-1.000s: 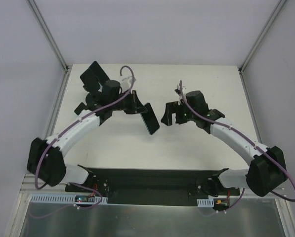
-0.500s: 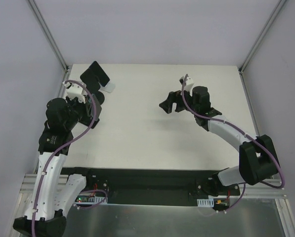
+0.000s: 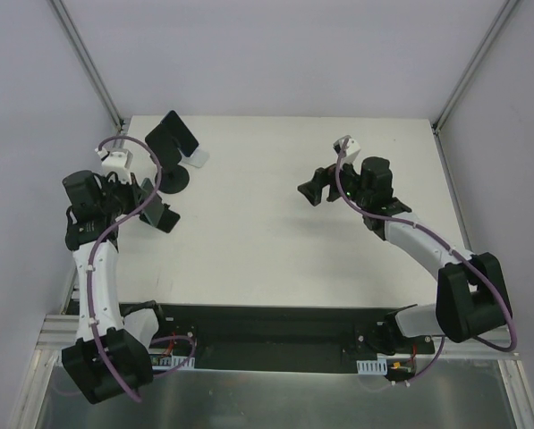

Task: Place the phone on the phone stand

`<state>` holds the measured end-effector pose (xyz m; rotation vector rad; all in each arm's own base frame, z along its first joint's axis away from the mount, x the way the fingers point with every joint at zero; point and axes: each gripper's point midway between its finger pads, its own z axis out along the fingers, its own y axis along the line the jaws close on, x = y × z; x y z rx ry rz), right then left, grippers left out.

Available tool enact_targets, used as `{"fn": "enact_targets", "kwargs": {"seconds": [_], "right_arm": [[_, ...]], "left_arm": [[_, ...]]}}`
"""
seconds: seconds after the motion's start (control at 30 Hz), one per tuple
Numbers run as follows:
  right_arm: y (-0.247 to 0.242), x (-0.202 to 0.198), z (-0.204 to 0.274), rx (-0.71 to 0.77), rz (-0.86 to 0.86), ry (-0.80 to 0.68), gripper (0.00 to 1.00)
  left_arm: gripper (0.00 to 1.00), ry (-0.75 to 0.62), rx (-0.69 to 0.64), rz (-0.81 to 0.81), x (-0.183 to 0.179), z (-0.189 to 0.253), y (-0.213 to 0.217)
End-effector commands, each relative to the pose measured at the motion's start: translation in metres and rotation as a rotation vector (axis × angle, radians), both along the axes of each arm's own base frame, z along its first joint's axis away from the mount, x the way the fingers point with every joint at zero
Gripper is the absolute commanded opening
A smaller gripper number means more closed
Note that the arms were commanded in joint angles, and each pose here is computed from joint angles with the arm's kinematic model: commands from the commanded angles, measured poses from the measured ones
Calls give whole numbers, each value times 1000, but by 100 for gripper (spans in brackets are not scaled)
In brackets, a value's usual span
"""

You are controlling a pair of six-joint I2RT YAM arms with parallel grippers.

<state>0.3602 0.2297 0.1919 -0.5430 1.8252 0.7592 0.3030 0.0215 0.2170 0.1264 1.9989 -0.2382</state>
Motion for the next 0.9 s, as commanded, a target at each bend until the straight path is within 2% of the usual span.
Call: {"fn": "enact_targets", "kwargs": {"seconds": [0.0,0.17,0.33,0.53,0.87], "right_arm": [[-2,1,36,55,12,-137,96],[-1,-4,42,62,34,-157,97],[-3,-6,43,56,33,-165,97],[1,-11,44,67,65,-168,96],[3,-12,44,67,81,-170,97]], "left_arm": [[0,-133,3,-144,23,35,-7],[0,-143,-57,-202,36,45,-5],[0,-168,-4,-183,37,48,10],[0,-119,-48,-204,41,30,14],[0,-61,-25,-163,42,3,26]]}}
